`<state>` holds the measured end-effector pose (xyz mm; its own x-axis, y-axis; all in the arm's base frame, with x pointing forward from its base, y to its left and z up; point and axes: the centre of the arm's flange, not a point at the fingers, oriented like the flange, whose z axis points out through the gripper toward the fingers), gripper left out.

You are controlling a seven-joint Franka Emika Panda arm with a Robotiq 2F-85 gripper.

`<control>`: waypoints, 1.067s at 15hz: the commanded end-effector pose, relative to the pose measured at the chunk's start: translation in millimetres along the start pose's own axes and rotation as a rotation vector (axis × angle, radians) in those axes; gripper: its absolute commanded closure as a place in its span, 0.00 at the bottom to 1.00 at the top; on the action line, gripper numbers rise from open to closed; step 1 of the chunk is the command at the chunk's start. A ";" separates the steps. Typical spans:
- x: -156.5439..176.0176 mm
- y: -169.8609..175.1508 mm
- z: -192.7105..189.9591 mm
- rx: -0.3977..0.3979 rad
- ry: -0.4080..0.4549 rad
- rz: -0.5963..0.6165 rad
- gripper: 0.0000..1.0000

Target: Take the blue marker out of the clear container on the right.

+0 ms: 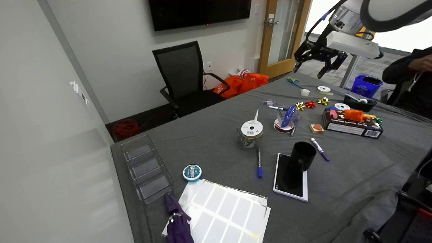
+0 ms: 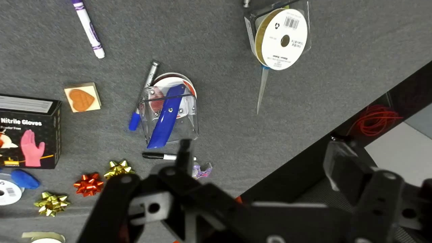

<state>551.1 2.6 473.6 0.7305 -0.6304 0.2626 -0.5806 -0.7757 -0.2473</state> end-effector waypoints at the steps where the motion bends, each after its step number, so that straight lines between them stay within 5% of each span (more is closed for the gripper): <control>1: 0.2 -0.4 -0.5 0.001 0.001 0.001 0.00; 11: 25.1 -11.2 55.6 -0.307 0.020 0.393 0.00; 16: 38.9 -25.5 99.1 -0.315 -0.063 0.552 0.00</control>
<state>596.5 -2.2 409.5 0.3692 -0.9114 0.1818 -0.9229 -0.3826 -0.0439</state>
